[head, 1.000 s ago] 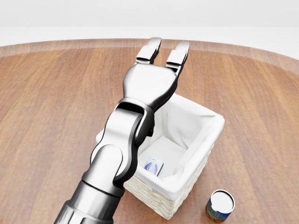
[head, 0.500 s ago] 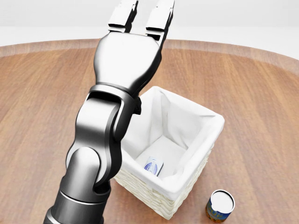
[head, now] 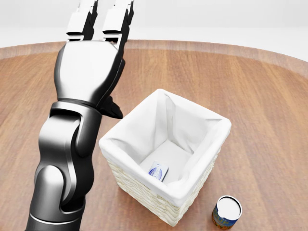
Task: Pick up the alphabet soup and the cream cheese box, and put them in the basket.
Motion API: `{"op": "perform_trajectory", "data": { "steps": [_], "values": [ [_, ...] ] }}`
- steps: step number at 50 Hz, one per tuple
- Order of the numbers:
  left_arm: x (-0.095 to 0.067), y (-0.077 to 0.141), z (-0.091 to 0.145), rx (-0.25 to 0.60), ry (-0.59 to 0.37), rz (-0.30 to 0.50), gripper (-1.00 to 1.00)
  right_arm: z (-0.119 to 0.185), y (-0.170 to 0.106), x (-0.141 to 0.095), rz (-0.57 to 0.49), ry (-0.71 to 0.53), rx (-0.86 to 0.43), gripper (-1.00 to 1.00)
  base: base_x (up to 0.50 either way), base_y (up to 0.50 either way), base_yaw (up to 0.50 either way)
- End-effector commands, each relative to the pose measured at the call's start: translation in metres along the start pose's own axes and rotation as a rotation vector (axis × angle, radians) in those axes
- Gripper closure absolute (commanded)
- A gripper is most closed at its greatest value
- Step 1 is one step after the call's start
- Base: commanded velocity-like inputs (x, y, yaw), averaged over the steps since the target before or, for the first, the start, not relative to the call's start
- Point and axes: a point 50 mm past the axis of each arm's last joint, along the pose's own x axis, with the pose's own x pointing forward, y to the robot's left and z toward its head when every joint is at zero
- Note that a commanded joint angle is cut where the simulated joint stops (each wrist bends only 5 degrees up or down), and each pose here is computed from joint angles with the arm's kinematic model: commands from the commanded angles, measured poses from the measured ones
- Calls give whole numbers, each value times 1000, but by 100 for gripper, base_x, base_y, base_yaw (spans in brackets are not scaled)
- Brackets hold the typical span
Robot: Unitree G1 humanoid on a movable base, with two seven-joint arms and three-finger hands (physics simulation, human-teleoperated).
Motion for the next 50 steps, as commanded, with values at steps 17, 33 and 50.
{"op": "perform_trajectory", "data": {
  "steps": [17, 33, 50],
  "values": [
    [-33, 28, -52, -85, 80, 131, -100, 0, 1, 0, 1, 0, -2, -100, 0, 0, 0],
    [-59, 29, -79, -173, 143, 174, -100, 0, 0, 0, 1, -1, -3, -100, 0, 0, 0],
    [-74, 42, -106, -211, 193, 208, -100, 0, 0, 0, 1, 0, -3, -100, 0, 0, 0]
  ]
}}
